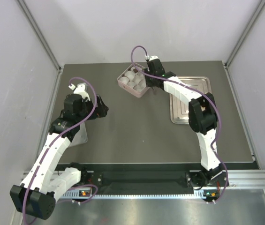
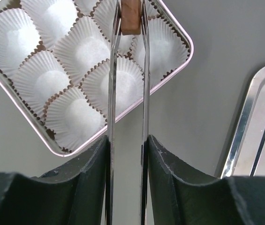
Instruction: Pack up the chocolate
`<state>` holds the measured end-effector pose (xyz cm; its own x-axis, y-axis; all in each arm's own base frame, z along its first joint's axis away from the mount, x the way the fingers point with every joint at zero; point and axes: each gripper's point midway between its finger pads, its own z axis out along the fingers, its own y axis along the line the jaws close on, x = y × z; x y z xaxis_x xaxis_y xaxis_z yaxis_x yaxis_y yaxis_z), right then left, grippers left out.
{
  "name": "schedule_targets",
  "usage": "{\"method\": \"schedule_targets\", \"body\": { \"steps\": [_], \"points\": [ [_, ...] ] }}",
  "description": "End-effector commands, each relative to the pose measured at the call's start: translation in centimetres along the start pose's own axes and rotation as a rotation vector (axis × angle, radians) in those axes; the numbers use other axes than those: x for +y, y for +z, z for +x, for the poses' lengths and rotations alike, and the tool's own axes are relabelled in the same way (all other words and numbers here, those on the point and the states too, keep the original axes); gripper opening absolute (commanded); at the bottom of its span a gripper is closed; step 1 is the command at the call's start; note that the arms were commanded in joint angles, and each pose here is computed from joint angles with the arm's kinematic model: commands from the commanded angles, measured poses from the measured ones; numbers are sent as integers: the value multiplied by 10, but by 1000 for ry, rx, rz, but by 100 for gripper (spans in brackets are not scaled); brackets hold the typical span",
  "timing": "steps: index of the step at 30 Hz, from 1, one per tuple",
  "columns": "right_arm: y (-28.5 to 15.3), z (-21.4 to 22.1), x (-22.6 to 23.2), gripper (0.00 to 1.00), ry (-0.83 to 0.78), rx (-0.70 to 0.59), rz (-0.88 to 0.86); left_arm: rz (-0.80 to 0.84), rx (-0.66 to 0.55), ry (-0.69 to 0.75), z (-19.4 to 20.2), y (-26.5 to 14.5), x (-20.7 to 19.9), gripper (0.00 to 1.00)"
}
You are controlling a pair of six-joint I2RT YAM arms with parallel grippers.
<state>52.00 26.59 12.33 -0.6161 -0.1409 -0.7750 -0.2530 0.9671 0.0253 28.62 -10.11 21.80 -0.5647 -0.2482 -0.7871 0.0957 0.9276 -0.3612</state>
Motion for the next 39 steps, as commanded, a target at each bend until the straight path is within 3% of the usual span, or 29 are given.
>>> {"method": "schedule_targets", "body": {
  "steps": [1, 13, 22, 39],
  "points": [
    [-7, -44, 4, 38, -3, -125, 7, 8, -38, 21, -9, 2, -2, 99],
    [-28, -65, 1, 41, -19, -169, 7, 14, -31, 21, -8, 4, -3, 99],
    [-91, -77, -15, 41, 17, -208, 12, 18, -38, 20, -9, 2, -4, 99],
    [-198, 57, -115, 41, 183, -11, 164, 42, -43, 22, -9, -1, -8, 99]
  ]
}}
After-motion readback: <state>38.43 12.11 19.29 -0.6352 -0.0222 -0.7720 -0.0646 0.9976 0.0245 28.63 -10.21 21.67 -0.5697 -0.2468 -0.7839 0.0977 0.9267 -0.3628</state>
